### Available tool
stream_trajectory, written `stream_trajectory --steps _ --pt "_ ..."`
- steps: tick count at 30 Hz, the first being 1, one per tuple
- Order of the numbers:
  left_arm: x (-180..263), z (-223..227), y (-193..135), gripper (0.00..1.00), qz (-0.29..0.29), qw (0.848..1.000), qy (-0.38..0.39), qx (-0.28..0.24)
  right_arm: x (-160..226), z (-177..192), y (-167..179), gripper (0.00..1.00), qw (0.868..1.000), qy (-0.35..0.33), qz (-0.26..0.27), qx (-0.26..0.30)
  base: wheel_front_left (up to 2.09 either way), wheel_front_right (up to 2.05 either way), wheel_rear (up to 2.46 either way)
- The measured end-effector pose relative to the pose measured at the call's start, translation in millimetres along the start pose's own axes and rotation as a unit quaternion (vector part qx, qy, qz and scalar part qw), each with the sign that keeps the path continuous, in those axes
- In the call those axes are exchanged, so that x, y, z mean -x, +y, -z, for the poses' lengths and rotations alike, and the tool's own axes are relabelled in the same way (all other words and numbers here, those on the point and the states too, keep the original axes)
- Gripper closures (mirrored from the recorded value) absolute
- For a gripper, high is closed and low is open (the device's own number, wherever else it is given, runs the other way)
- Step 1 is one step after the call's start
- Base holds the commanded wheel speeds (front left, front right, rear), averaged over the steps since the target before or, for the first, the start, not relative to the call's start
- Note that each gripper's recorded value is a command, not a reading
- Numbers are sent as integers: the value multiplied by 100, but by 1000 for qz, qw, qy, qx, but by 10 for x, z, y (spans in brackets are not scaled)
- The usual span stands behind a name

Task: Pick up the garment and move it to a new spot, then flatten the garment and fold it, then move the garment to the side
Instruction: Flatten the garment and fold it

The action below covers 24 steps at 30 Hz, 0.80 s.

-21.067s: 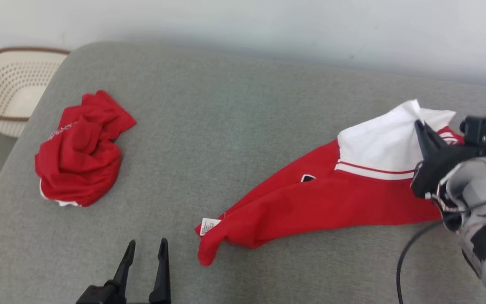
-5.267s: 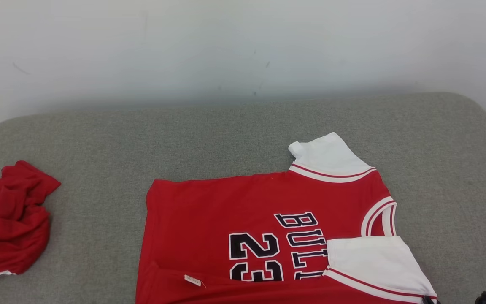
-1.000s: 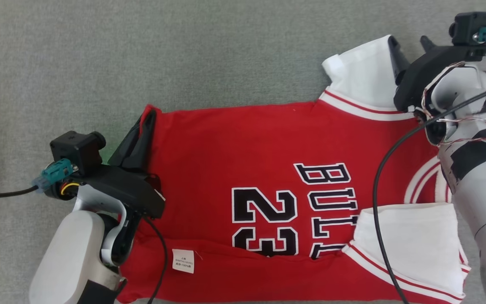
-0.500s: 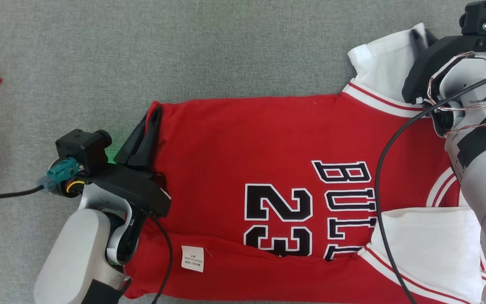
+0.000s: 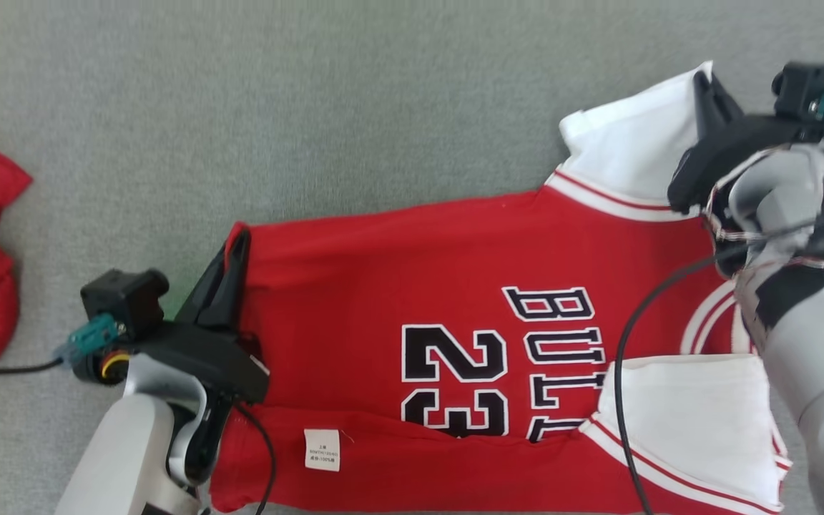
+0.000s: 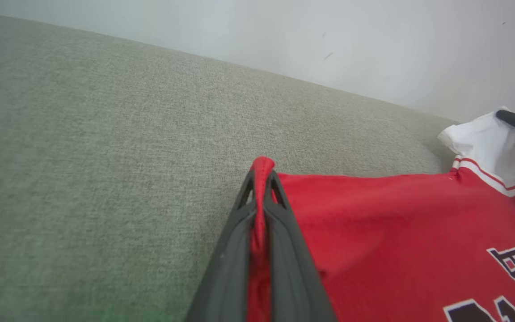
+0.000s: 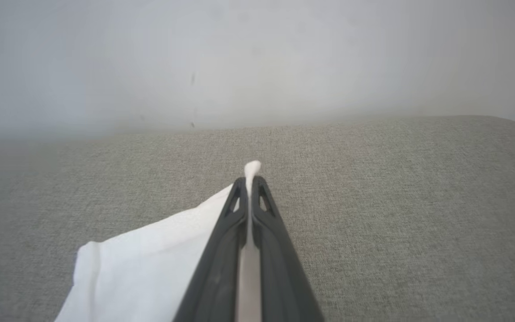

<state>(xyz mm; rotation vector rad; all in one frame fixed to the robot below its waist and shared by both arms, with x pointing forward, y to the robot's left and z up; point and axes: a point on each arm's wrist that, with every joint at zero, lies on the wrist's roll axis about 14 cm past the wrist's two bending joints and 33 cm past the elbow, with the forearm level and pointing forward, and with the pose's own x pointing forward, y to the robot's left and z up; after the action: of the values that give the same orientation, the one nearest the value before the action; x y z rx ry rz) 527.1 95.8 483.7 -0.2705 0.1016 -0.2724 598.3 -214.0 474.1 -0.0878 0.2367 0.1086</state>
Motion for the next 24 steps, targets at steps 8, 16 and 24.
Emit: stream_trajectory --steps 8,16,24 --pt "201 -114 -8 100 -10 1000 -11 3 471 -141 110 100 997 -58 -28 -51 0 0 0" --pt "310 -207 -98 100 -5 1000 -22 2 979 -129 139 100 992 -83 -56 -77 0 0 0" --pt "395 -248 -258 100 12 1000 -27 -1 1499 -40 178 100 984 -104 -72 -124 0 0 0"
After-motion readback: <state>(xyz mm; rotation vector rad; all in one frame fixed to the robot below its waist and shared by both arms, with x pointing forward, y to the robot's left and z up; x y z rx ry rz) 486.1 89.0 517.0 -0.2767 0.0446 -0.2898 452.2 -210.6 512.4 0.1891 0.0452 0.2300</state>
